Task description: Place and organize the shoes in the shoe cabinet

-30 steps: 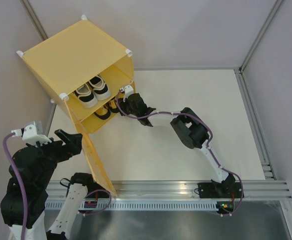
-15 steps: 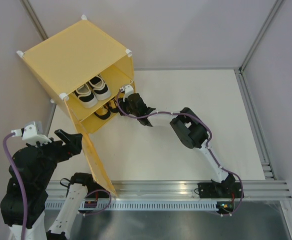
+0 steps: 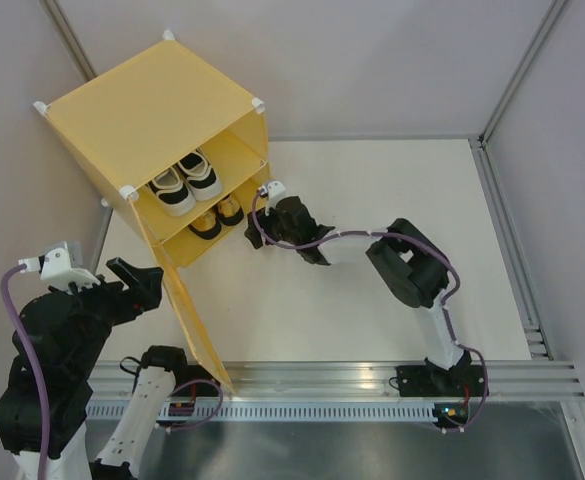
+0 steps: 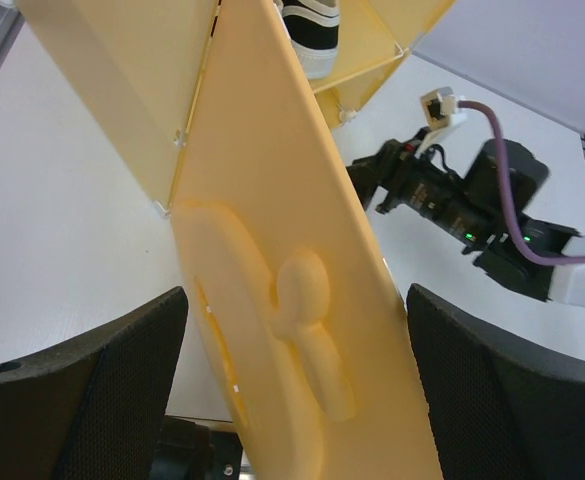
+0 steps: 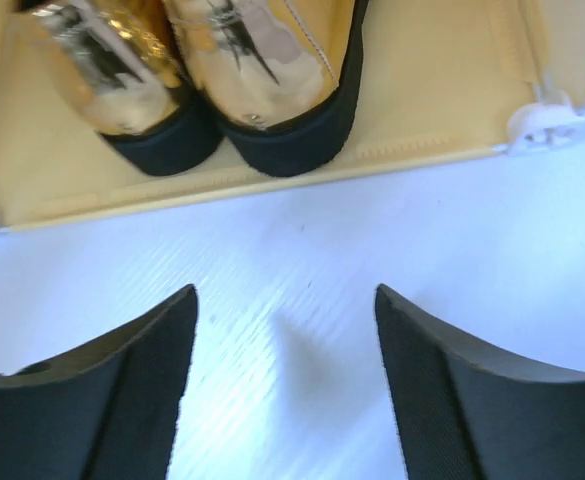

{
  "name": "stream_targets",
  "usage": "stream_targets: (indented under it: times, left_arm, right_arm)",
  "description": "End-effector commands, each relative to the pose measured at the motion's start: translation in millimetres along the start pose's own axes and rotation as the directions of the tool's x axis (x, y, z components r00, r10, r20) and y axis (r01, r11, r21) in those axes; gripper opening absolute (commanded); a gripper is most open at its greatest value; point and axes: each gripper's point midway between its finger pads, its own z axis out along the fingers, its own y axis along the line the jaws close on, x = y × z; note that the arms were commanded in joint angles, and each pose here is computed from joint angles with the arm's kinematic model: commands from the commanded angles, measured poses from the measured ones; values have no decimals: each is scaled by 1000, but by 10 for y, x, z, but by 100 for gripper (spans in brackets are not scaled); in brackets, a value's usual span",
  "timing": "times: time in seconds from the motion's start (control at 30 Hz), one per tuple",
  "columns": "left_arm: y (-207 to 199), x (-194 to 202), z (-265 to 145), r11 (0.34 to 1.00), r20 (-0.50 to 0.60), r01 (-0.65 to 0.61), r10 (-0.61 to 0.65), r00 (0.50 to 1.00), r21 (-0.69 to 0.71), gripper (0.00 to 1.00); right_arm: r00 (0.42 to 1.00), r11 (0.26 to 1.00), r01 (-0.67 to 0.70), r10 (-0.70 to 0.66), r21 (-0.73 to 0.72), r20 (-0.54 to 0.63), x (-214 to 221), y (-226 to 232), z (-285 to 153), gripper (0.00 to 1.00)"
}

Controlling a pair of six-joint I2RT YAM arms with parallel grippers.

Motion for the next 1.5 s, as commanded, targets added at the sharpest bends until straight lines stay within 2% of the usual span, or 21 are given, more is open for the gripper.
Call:
stream_targets:
  times: [0.0, 0.07, 0.1, 0.17, 0.23, 0.27, 0.4, 0.53, 0.63, 0.77, 0.9, 0.97, 1.03, 1.07, 1.2, 1.4, 1.47]
  left_arm:
    - [28, -13, -20, 1000, -17, -13, 13, 1000, -23, 92]
    - [8, -30, -13, 1000, -14, -8, 8, 1000, -17, 92]
    - [-12, -34, -5, 1000, -19, -2, 2, 1000, -11, 92]
    - [-33, -42, -3, 1000, -18, 2, -2, 1000, -2, 92]
    - [-52, -56, -9, 1000, -15, 7, -7, 1000, 6, 92]
    - [-60, -57, -9, 1000, -17, 8, -8, 1000, 9, 92]
    - [-136, -152, -8, 999, 3, 15, -15, 1000, 35, 92]
    - [-274, -251, 65, 996, 8, 24, -25, 1000, 84, 92]
    - [-468, -290, 132, 984, -1, 53, -53, 999, 172, 92]
    - [-661, -305, 309, 966, -47, 89, -80, 996, 243, 92]
    - [-803, -315, 463, 952, -99, 118, -94, 991, 282, 92]
    - [-927, -404, 503, 934, -91, 135, -110, 990, 332, 92]
    - [-996, -465, 591, 926, -93, 144, -119, 989, 349, 92]
    - [-1125, -667, 713, 911, -50, 139, -130, 990, 389, 92]
    - [-1254, -785, 922, 896, -56, 146, -135, 989, 419, 92]
    - [-1358, -1009, 1294, 894, 1, 120, -133, 991, 431, 92]
    - [-1408, -1149, 1208, 889, 46, 77, -110, 993, 451, 92]
  right_arm:
    - [989, 998, 16, -8, -55, 145, -725, 214, -560, 78]
    - [993, 999, 22, -17, -35, 118, -707, 189, -742, 84]
    - [990, 999, 25, -22, -20, 142, -846, 191, -934, 91]
    - [992, 998, 54, -57, 30, 113, -863, 111, -1114, 98]
    - [988, 994, 75, -85, 77, 132, -1053, 67, -1366, 98]
    - [989, 991, 100, -109, 90, 99, -1011, 46, -1457, 98]
    - [980, 985, 119, -137, 123, 143, -1224, 31, -1986, 98]
    - [978, 981, 122, -144, 148, 151, -1235, -2, -2361, 98]
    - [977, 978, 121, -148, 170, 156, -1192, -47, -2544, 98]
    - [974, 976, 120, -151, 184, 167, -1209, -62, -2871, 98]
    - [974, 980, 109, -139, 169, 177, -1189, -34, -3075, 98]
    - [976, 982, 103, -131, 159, 176, -1171, -17, -3148, 98]
    - [973, 988, 110, -130, 112, 189, -1194, 71, -3237, 98]
    - [970, 992, 126, -129, 31, 204, -1214, 227, -3318, 98]
    - [969, 990, 137, -130, -23, 210, -1207, 328, -3384, 98]
    - [968, 993, 115, -108, -18, 227, -1174, 315, -3496, 98]
    - [966, 995, 96, -102, 38, 238, -1165, 209, -3551, 98]
